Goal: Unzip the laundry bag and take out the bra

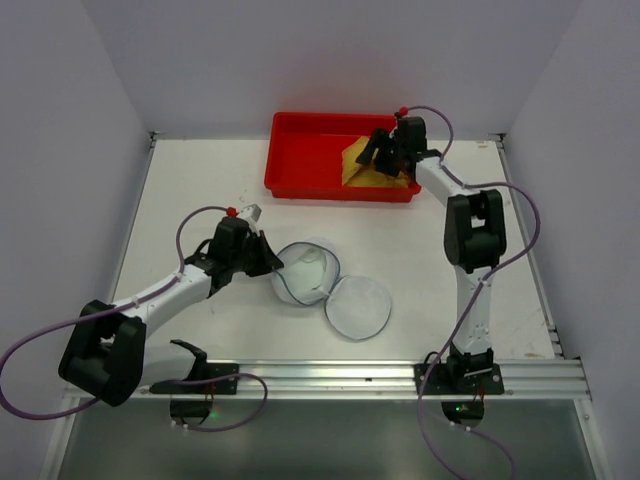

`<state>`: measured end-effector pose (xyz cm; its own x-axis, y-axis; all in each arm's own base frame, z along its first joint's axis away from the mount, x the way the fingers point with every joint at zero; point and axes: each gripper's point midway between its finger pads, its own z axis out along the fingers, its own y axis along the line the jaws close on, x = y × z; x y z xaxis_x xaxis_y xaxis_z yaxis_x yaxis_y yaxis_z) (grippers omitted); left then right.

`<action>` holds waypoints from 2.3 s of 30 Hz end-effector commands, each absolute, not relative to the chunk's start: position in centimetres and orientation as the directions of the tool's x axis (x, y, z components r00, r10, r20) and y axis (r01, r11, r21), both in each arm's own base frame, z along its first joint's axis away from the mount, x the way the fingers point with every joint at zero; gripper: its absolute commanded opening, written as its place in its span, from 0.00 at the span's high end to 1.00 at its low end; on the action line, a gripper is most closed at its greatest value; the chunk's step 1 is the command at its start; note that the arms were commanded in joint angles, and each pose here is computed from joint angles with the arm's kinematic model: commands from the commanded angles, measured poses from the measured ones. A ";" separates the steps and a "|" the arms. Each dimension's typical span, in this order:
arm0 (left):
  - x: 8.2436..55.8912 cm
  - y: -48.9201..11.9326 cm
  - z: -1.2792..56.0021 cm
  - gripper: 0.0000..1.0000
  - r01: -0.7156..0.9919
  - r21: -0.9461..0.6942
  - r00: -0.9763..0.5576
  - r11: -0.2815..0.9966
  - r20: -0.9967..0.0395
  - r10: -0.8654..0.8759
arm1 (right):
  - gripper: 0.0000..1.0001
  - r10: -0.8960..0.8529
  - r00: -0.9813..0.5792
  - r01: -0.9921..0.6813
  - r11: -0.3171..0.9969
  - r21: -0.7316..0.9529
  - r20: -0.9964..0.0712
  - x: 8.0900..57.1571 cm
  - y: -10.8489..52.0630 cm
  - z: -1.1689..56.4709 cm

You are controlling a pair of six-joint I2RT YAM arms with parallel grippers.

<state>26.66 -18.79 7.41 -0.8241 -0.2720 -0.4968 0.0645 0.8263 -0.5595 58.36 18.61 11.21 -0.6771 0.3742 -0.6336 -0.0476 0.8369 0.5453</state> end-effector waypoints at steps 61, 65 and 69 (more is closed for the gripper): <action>28.2 -18.1 9.5 1.00 0.086 -0.558 -0.802 0.826 -0.531 -0.275 | 1.00 -0.192 -0.401 -0.867 0.394 0.304 -0.896 18.4 33.3 26.3; 27.4 -19.0 9.9 1.00 0.129 -0.590 -0.815 0.797 -0.521 -0.254 | 1.00 0.048 -0.322 -0.822 0.481 0.305 -0.945 21.4 32.7 32.3; 27.1 -18.9 10.4 1.00 0.143 -0.588 -0.799 0.796 -0.543 -0.257 | 1.00 0.168 -0.268 -0.750 0.582 0.315 -0.949 26.0 32.3 35.9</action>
